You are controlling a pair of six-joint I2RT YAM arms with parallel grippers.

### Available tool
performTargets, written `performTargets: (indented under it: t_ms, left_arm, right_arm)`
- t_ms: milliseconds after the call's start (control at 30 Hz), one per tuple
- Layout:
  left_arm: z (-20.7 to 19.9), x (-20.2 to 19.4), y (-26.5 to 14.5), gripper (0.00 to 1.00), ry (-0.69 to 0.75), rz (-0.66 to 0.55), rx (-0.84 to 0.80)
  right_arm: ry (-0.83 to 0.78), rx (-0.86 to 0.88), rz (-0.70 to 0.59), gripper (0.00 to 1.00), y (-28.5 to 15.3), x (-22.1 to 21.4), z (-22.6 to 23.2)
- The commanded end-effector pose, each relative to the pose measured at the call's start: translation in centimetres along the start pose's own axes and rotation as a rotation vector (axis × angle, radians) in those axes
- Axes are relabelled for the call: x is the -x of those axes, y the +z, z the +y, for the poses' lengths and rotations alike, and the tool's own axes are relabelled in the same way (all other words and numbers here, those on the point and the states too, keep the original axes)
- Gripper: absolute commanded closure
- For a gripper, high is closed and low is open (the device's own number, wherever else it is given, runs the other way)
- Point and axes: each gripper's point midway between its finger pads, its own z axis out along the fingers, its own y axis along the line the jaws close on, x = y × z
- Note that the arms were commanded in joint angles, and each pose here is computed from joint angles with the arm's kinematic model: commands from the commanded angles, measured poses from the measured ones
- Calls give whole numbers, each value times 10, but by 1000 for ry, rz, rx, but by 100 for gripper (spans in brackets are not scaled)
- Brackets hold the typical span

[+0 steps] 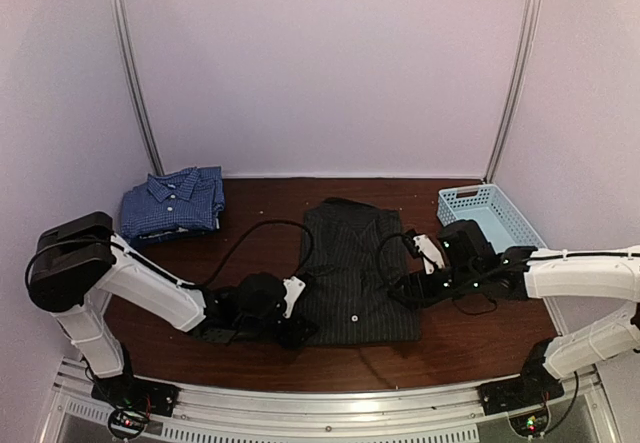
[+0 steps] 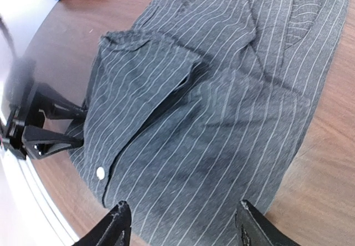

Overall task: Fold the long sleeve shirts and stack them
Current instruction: Adjust the 2/3-rectangle-folded shirt at the center of the board, then move the right arm to the center of the board with the 2/3-rectangle-folded shirt.

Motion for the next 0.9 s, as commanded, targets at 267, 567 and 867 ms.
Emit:
performTargets:
  t_ms: [267, 567, 867]
  left_arm:
    - [20, 23, -70, 41, -84, -102, 143]
    - [33, 57, -122, 2, -139, -255, 200]
    - [35, 64, -138, 2, -86, -238, 193]
  right_arm:
    - [-165, -70, 65, 30, -17, -51, 35]
    - [-210, -132, 112, 29, 11, -68, 29]
    - [-284, -13, 195, 29, 43, -93, 62]
